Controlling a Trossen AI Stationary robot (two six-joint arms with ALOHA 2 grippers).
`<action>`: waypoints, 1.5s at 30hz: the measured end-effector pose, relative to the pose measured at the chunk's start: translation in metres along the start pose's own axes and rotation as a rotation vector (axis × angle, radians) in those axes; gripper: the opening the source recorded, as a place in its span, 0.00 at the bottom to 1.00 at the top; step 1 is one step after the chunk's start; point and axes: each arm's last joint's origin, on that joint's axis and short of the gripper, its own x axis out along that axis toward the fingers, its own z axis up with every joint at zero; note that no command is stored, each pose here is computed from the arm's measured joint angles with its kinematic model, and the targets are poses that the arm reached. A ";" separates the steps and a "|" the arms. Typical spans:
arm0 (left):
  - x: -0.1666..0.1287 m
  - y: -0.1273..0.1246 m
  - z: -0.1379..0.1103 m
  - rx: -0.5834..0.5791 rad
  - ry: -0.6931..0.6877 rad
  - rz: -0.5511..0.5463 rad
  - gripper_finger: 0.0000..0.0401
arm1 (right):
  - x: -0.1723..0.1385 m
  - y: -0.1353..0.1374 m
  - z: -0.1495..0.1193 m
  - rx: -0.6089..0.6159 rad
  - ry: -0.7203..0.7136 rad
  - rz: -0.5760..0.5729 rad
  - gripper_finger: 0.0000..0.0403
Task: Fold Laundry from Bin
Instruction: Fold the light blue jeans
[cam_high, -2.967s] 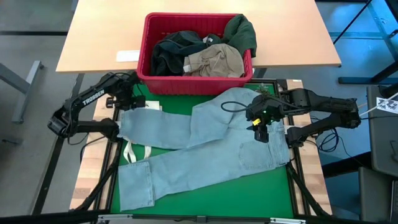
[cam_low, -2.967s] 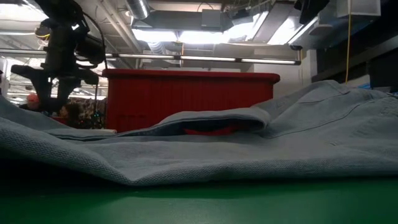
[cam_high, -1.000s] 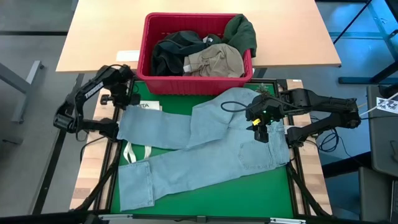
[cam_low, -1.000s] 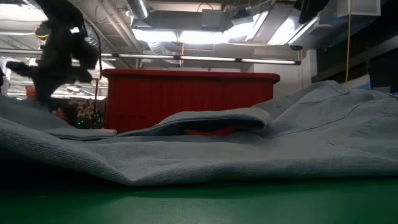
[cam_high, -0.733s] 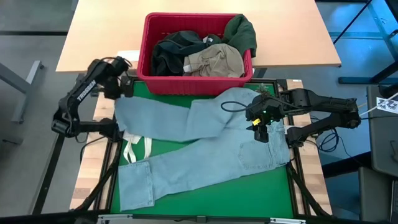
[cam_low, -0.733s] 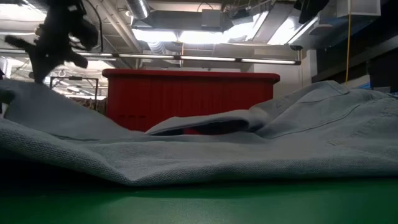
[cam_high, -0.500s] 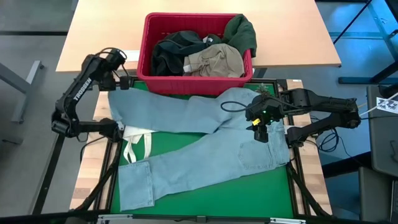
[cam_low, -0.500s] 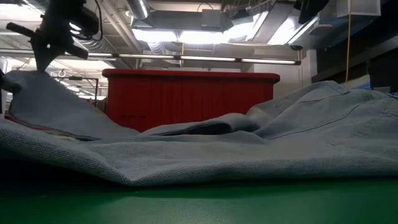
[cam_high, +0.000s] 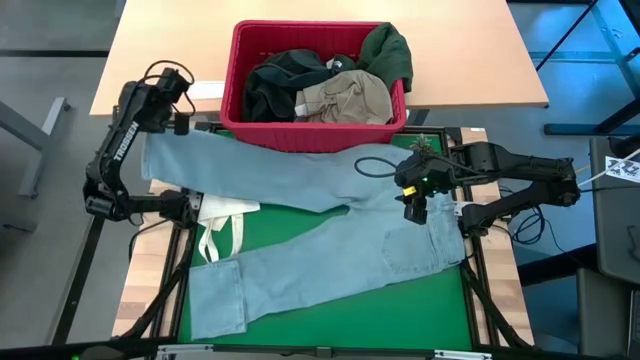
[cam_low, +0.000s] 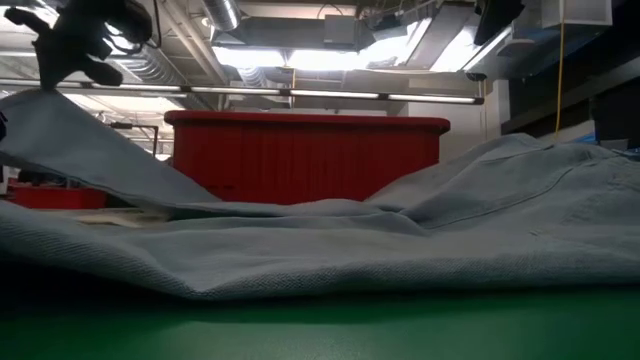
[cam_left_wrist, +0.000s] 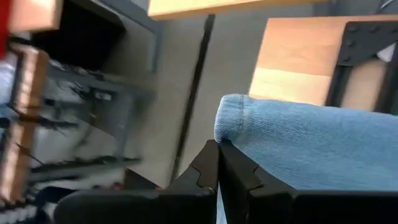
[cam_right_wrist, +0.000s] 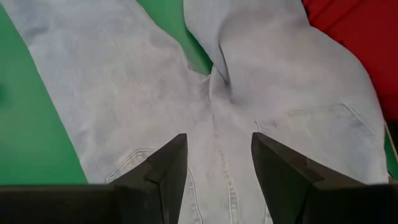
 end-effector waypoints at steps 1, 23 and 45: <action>0.000 0.000 0.000 0.013 -0.001 0.004 0.00 | 0.000 0.000 0.000 0.000 0.000 0.000 0.45; 0.000 0.001 0.001 0.059 -0.019 0.051 0.00 | 0.105 0.071 -0.050 0.049 -0.001 0.267 0.44; 0.000 0.001 0.001 0.058 -0.019 0.051 0.00 | 0.180 0.085 -0.168 0.238 0.240 0.292 0.44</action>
